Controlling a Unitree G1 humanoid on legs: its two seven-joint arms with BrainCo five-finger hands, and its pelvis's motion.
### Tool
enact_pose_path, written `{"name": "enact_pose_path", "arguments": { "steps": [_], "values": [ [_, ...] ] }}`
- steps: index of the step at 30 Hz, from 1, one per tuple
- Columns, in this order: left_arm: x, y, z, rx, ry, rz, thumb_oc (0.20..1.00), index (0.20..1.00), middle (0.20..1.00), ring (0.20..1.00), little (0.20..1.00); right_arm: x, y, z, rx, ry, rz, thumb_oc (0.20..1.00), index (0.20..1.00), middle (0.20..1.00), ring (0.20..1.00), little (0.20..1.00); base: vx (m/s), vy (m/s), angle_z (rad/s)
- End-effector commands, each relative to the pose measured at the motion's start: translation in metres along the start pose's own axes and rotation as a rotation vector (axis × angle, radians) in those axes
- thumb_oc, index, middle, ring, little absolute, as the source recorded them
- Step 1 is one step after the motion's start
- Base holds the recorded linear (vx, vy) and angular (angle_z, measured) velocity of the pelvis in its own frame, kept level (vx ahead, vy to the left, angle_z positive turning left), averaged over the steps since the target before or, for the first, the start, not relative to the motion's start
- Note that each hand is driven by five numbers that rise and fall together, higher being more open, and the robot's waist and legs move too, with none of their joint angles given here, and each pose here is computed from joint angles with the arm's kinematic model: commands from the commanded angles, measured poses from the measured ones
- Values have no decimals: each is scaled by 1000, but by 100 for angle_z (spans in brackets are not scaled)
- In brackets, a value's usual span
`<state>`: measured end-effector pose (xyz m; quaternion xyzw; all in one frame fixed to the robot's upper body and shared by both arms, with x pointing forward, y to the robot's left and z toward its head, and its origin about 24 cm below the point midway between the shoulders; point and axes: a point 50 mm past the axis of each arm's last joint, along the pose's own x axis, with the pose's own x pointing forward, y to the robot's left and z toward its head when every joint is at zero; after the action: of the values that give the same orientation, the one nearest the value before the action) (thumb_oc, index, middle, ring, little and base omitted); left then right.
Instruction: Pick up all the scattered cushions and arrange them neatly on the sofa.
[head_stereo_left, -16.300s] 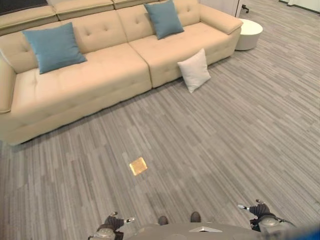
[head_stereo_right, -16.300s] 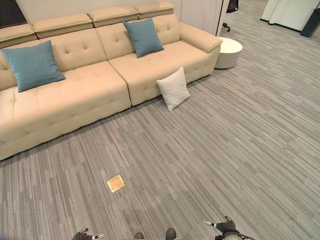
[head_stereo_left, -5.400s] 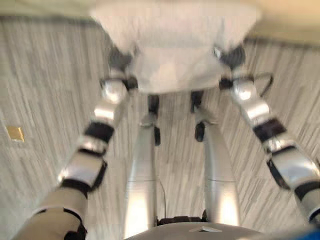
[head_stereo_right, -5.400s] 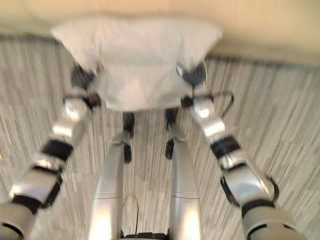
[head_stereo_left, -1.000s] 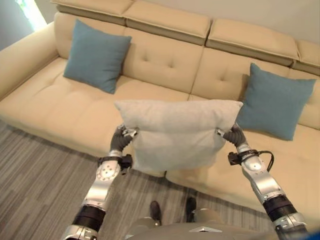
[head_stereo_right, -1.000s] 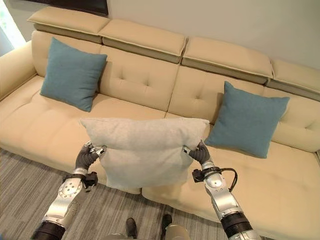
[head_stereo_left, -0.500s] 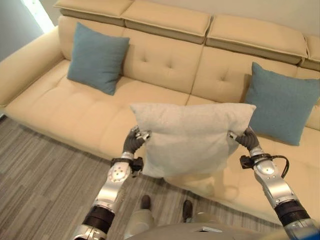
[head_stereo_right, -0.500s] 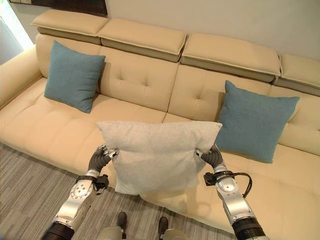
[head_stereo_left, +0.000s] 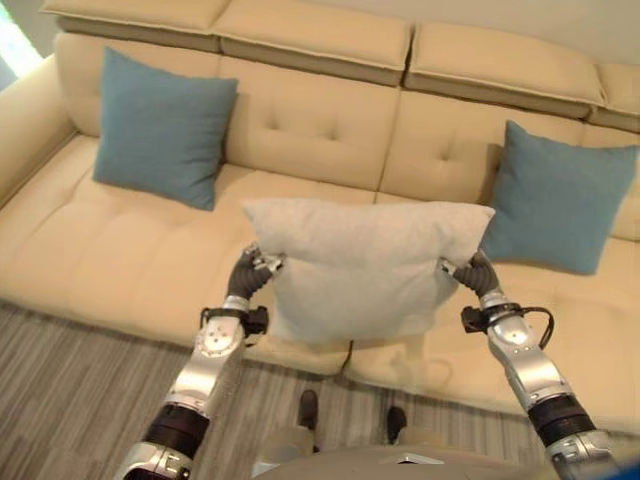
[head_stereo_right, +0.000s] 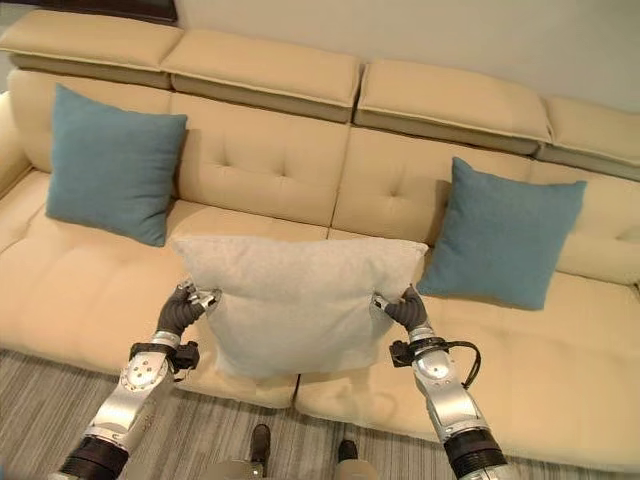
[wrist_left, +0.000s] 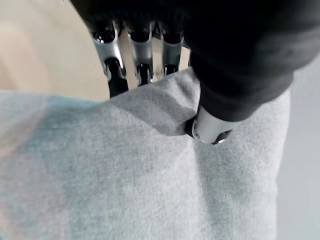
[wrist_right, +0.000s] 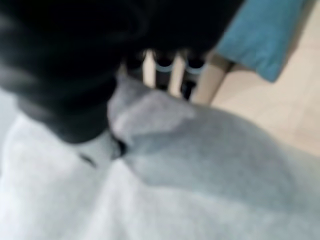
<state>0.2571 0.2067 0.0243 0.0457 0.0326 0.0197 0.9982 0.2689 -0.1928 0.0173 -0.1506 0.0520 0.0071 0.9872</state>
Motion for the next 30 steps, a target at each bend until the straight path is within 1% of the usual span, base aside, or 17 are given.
{"name": "enact_pose_path", "arguments": {
  "steps": [1, 6, 8, 13, 17, 22, 30],
  "values": [
    [7, -17, 49, -101, -264, -52, 200, 200, 200, 200, 200, 19, -10, 52, 1, -244, -32, 200, 200, 200, 200, 200, 88, 68, -63],
    [3, -19, 42, -122, -239, -58, 200, 200, 200, 200, 200, 19, -12, 51, 9, -238, -23, 200, 200, 200, 200, 200, 104, 21, -23],
    [3, -25, 39, -134, -228, -76, 200, 200, 200, 200, 200, 16, -15, 46, -2, -225, -33, 200, 200, 200, 200, 200, 98, -58, 9],
    [-1, -30, 37, -158, -222, -99, 200, 200, 200, 200, 200, 9, -27, 40, -25, -211, -62, 200, 200, 200, 200, 200, 94, -44, 18],
    [0, -32, 39, -175, -230, -94, 200, 200, 200, 200, 200, 8, -29, 38, -16, -203, -64, 200, 200, 200, 200, 200, 45, -16, 6],
    [1, -31, 41, -147, -233, -90, 200, 200, 200, 200, 200, 6, -34, 35, -37, -185, -86, 200, 200, 200, 200, 200, 93, 73, -2],
    [-4, -26, 40, -121, -231, -90, 200, 200, 200, 200, 200, 4, -32, 32, -51, -176, -87, 200, 200, 200, 200, 200, 124, 115, -23]
  ]
}}
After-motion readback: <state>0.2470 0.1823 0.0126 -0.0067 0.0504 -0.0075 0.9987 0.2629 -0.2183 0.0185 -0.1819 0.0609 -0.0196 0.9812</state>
